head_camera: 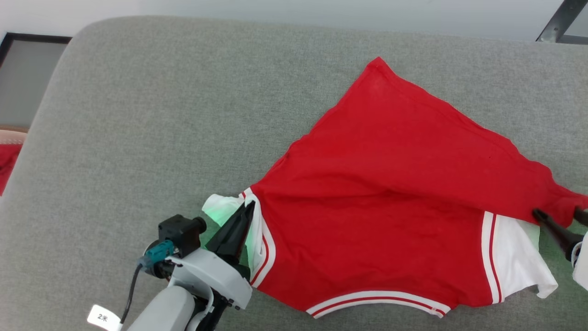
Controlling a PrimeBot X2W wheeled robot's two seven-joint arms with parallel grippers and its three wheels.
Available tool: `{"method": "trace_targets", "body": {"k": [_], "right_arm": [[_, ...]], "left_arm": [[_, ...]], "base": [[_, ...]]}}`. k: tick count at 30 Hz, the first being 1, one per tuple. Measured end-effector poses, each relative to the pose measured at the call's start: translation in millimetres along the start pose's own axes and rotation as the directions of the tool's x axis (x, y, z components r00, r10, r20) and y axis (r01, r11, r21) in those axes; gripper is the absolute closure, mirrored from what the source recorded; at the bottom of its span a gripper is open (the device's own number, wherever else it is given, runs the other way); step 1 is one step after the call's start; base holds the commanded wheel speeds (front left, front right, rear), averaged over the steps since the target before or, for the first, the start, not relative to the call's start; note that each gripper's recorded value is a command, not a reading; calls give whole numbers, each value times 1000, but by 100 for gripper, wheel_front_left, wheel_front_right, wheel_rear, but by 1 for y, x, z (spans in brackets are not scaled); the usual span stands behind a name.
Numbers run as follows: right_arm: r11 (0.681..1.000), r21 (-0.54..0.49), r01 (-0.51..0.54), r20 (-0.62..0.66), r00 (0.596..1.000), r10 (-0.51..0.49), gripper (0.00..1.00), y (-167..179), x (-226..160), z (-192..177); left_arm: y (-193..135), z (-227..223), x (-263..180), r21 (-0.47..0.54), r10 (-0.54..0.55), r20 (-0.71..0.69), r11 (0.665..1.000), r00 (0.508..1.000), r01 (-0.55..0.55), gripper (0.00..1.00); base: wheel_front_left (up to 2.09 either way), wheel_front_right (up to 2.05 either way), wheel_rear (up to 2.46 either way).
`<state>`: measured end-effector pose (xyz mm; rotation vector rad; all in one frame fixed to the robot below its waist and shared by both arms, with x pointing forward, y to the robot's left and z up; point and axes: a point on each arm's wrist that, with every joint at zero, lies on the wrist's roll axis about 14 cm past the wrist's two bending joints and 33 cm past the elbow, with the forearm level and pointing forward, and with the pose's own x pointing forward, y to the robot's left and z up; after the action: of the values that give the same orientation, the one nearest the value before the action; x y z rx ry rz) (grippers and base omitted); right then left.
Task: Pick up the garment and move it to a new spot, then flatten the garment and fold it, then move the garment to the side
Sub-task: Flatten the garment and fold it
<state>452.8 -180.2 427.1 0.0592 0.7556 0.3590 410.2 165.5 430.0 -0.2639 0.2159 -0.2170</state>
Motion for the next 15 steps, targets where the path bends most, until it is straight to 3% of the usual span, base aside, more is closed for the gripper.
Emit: {"method": "trace_targets", "body": {"k": [6, 15], "right_arm": [[998, -56, 14, 131, 991, -7, 0, 5, -19, 22], [978, -206, 37, 394, 918, 48, 0, 25, -48, 83]], "left_arm": [[0, 3, -2, 2, 4, 9, 1000, 1000, -4, 100], [1, 5, -10, -1, 15, 18, 1000, 1000, -15, 100]], "base": [[0, 0, 0], [0, 0, 0]]}}
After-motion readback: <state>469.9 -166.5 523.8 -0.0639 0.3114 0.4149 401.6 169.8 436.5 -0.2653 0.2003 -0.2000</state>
